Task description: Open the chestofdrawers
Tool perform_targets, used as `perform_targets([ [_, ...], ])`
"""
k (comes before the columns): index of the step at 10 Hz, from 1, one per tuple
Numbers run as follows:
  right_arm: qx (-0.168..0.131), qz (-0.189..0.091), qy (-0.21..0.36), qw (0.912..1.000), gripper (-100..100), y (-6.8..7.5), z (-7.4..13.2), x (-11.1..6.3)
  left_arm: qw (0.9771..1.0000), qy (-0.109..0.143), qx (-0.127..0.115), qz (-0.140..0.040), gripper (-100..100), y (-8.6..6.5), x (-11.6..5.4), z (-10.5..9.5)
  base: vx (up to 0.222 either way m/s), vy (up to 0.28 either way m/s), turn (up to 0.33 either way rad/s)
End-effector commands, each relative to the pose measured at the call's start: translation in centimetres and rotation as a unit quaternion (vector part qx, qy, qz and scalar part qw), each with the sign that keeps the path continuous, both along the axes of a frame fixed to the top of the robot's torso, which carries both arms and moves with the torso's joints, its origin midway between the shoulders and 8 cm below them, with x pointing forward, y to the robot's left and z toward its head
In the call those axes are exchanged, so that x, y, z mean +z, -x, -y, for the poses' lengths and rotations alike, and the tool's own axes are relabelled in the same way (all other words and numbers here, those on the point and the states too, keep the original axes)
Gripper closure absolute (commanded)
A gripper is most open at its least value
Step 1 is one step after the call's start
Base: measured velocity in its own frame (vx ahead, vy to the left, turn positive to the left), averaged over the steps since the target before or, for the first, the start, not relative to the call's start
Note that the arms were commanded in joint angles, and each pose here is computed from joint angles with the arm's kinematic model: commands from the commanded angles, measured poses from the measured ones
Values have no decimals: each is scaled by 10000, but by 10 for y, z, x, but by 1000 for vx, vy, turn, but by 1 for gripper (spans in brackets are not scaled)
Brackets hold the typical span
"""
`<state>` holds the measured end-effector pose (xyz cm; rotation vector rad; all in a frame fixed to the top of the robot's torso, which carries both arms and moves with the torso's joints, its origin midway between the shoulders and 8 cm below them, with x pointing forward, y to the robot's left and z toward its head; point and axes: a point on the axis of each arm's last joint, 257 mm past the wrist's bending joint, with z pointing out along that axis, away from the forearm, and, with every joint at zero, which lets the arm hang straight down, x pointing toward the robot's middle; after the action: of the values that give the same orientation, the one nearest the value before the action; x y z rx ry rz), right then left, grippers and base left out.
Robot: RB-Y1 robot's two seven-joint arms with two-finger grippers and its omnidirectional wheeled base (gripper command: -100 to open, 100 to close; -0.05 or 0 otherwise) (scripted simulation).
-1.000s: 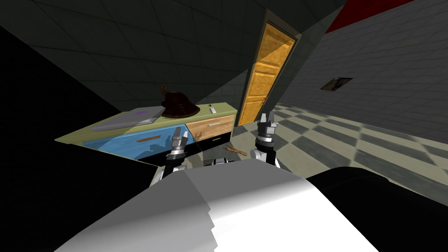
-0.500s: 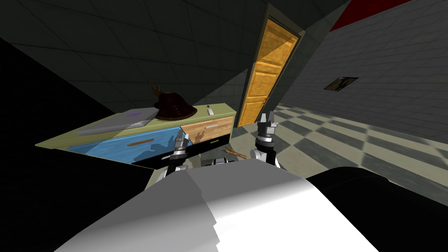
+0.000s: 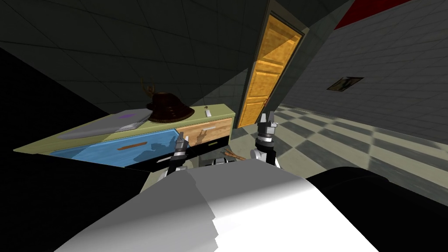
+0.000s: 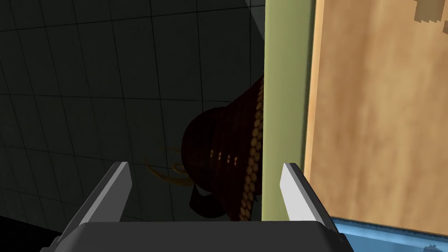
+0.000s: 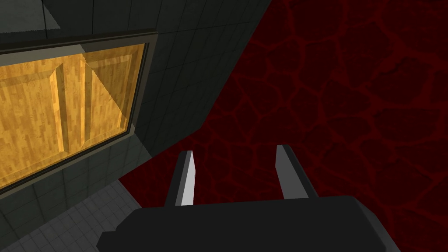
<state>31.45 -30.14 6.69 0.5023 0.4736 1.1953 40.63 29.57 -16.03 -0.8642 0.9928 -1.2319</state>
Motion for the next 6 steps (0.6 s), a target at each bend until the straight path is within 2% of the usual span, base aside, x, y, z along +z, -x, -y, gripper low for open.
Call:
perform_targets([
  [1, 0, 0, 0, 10000, 0, 0, 0, 0, 9999, -15, 62, -146, -100, -3, -17, -7, 83, -65, 18],
  [6, 0, 0, 0, 10000, 0, 0, 0, 0, 9987, -26, 202, -461, -100, -6, -53, -23, 93, -88, 22],
])
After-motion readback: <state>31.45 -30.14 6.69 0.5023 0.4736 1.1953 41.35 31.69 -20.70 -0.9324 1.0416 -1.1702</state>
